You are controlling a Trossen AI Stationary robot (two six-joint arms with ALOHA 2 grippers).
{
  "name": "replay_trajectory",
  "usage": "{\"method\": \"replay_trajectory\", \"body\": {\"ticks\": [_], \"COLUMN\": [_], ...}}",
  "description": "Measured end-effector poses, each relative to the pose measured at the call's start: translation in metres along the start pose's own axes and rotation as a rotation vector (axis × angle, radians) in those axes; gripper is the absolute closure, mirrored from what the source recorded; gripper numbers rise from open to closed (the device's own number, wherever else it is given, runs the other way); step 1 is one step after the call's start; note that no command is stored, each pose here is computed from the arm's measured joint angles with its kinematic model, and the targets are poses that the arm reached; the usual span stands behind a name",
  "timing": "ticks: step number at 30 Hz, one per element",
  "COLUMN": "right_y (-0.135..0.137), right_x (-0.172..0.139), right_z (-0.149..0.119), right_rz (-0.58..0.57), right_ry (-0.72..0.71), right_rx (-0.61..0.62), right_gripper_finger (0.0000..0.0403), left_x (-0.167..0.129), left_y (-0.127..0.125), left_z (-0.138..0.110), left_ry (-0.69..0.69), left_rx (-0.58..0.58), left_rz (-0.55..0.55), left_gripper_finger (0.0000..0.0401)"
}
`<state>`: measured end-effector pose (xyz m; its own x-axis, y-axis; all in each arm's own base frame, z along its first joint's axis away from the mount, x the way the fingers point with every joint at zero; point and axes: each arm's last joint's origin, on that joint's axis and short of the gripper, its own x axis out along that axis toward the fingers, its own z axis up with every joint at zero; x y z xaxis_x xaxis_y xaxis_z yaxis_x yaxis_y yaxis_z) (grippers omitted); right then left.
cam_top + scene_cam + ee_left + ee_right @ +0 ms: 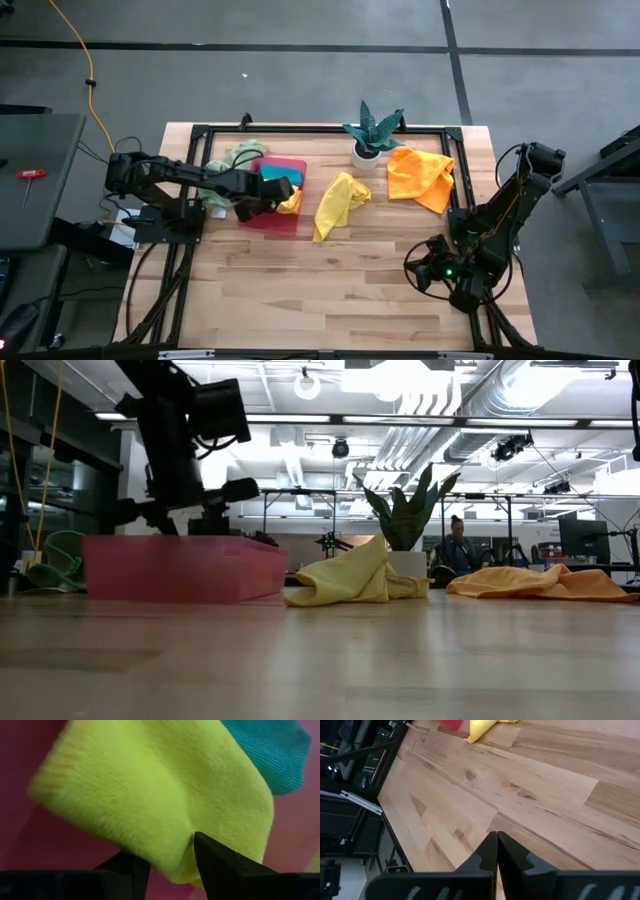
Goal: Fold microfiber towels
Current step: Put the yellow microfiber cloth into the pink bin, then fold the orange microfiber cloth
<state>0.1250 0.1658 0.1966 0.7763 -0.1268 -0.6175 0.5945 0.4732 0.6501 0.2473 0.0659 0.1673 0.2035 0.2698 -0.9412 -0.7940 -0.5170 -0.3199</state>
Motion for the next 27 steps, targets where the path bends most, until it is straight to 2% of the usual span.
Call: {"method": "replay_trajectory", "body": {"ticks": [6,15,22,24,27], "right_y": [0.0,0.0,0.0,0.0,0.0], "right_x": [0.0,0.0,0.0,0.0,0.0], "right_z": [0.0,0.0,0.0,0.0,0.0], "right_rz": [0.0,-0.001,-0.002,-0.003,-0.004], "right_ry": [0.0,0.0,0.0,0.0,0.0], "right_rx": [-0.003,-0.004,-0.005,-0.006,-0.007], "right_gripper_finger": [0.0403,0.0403,0.0403,0.0403,0.0403], "left_x": [-0.014,-0.037,-0.065,-0.076,-0.105], "left_y": [-0.003,-0.02,-0.033,-0.037,-0.043], "left_z": [0.001,-0.004,-0.002,-0.003,-0.01], "left_ry": [-0.007,0.018,-0.018,-0.022,-0.072], "left_rx": [0.02,0.132,0.329,0.438,0.651], "left_rz": [0.091,0.059,0.082,0.033,-0.134], "left_gripper_finger": [0.0268,0.0268,0.0268,0.0268,0.0268]}}
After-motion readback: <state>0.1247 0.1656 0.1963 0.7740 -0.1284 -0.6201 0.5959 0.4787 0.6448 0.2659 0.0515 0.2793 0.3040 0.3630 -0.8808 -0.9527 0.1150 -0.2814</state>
